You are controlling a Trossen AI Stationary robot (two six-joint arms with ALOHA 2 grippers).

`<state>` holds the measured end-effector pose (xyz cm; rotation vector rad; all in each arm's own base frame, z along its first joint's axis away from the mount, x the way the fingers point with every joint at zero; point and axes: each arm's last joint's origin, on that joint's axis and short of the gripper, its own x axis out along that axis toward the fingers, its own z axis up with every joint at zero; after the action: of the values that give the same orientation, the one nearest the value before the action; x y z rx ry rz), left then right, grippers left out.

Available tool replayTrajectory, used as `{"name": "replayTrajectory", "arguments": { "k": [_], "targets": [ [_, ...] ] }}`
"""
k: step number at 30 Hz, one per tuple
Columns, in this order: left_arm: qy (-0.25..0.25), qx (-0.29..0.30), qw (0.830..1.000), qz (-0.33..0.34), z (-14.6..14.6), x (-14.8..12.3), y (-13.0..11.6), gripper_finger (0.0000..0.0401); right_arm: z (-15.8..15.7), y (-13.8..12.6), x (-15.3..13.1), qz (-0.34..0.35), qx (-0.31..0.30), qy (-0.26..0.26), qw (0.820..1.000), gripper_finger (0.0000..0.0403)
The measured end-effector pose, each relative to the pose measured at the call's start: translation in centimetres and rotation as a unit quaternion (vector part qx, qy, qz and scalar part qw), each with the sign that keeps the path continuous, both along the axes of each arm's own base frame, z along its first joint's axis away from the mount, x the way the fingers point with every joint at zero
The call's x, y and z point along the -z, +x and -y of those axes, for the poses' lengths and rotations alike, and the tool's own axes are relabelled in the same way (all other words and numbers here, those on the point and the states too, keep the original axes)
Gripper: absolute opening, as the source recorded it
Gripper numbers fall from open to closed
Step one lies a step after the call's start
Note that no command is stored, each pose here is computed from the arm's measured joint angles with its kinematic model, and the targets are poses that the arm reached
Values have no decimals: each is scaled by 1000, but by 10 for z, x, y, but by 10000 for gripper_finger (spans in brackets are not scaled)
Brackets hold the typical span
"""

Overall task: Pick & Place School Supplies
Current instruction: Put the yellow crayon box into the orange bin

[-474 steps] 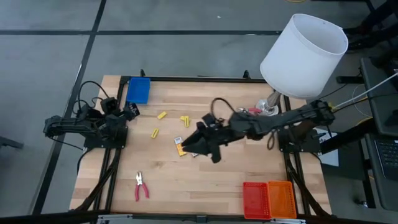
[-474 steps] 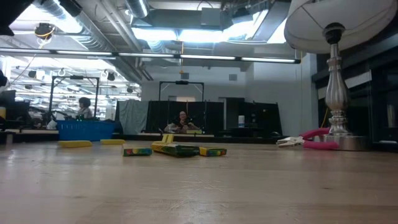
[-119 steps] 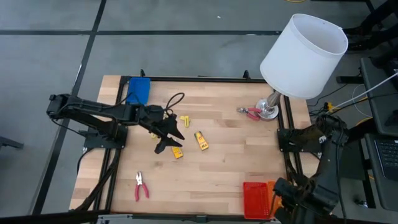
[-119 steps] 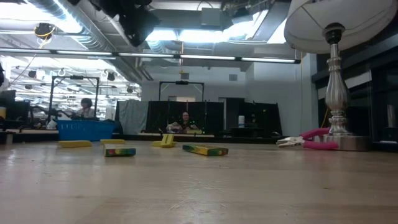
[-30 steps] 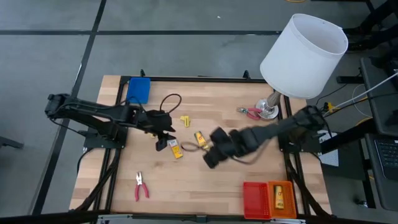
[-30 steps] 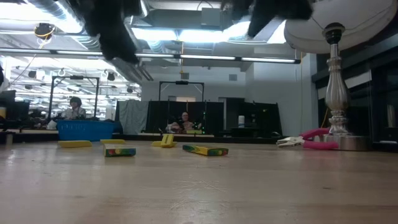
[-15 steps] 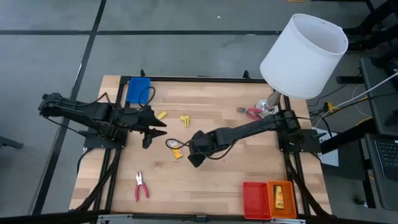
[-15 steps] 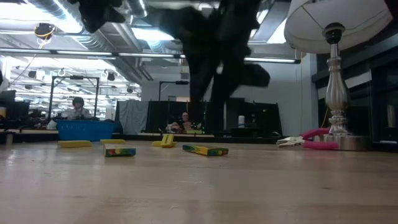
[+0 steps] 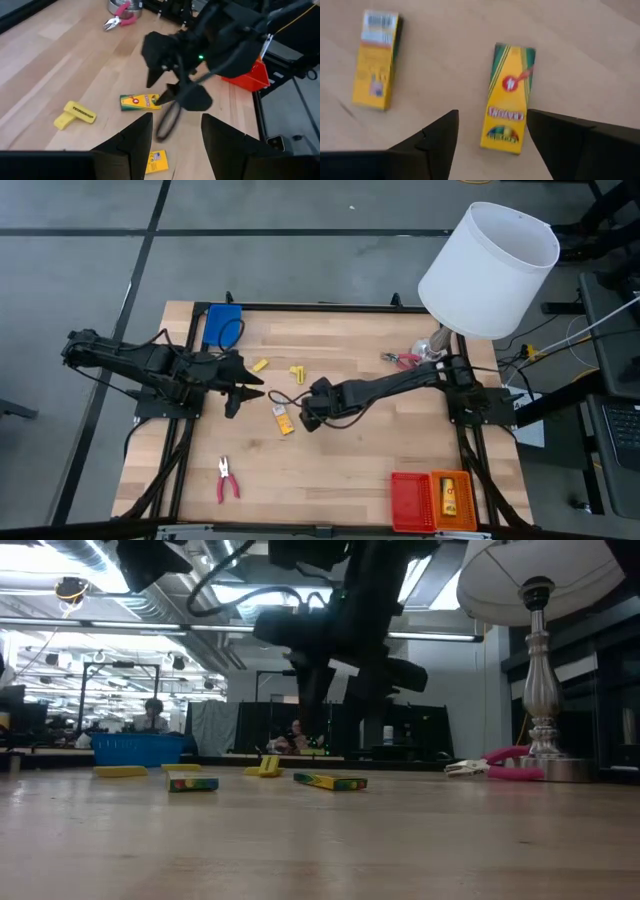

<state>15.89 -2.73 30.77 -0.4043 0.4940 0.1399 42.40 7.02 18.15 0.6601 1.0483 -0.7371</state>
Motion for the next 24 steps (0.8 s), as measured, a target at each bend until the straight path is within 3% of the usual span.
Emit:
{"name": "replayTrajectory", "arguments": {
  "k": [8, 16, 24],
  "targets": [
    [-16, -3, 1000, 6, 0, -1, 1, 167, 8, 2, 3, -4, 2, -1, 1000, 267],
    [-28, 3, 999, 15, 1, -7, 0, 167, 7, 5, 35, -54, -13, 7, 998, 287],
    [-30, 3, 999, 27, 1, -17, -1, 166, 6, 7, 44, -58, -9, 3, 998, 288]
  ]
}}
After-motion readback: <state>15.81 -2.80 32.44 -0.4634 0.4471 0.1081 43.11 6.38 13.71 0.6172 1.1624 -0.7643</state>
